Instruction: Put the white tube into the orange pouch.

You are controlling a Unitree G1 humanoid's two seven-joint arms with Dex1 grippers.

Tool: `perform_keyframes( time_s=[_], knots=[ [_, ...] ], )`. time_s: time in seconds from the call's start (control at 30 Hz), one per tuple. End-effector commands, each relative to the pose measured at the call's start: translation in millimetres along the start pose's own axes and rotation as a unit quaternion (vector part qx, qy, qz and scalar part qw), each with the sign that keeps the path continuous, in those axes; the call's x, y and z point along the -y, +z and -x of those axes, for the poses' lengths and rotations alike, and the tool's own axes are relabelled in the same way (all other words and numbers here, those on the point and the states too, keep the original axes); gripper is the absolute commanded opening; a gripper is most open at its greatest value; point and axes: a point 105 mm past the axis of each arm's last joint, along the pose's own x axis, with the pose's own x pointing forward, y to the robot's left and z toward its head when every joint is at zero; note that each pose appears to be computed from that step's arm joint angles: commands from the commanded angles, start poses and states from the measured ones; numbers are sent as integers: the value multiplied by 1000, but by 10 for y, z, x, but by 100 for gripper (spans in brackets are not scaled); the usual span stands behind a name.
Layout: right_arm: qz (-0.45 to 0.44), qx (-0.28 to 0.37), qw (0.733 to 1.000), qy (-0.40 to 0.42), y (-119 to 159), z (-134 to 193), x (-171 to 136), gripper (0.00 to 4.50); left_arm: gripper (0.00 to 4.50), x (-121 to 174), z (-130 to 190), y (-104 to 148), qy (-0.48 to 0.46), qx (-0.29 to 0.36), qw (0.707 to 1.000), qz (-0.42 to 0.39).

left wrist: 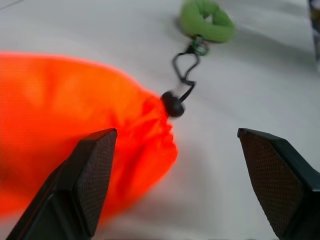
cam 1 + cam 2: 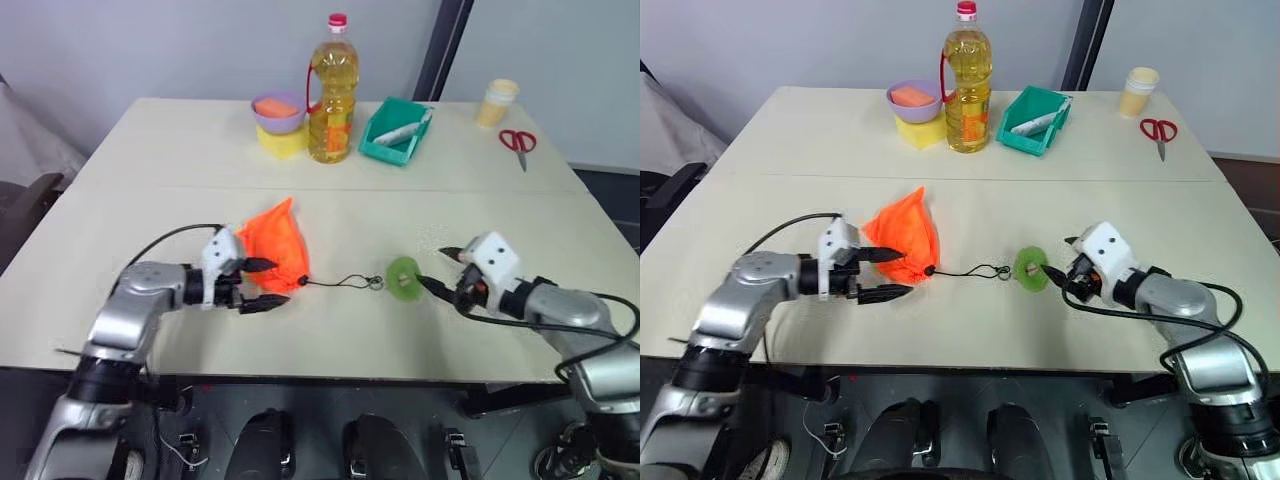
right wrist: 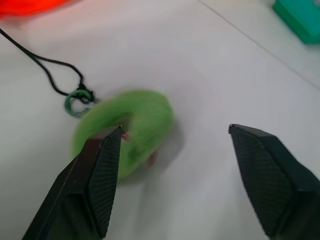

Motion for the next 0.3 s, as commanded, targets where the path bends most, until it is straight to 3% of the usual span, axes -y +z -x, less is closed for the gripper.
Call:
perform_keyframes(
  time_s=[0.03,0.2,0.3],
  knots=[
    [-6,24,1000,-8,63,137,57,356,413,-105,249,213,75,50,996,9],
    [-21,18,999,-20,-61,186,148,356,413,-290,572,-3,190,47,980,25],
    [-24,21,999,-18,-79,149,162,356,413,-290,653,-118,210,49,976,41]
  ],
)
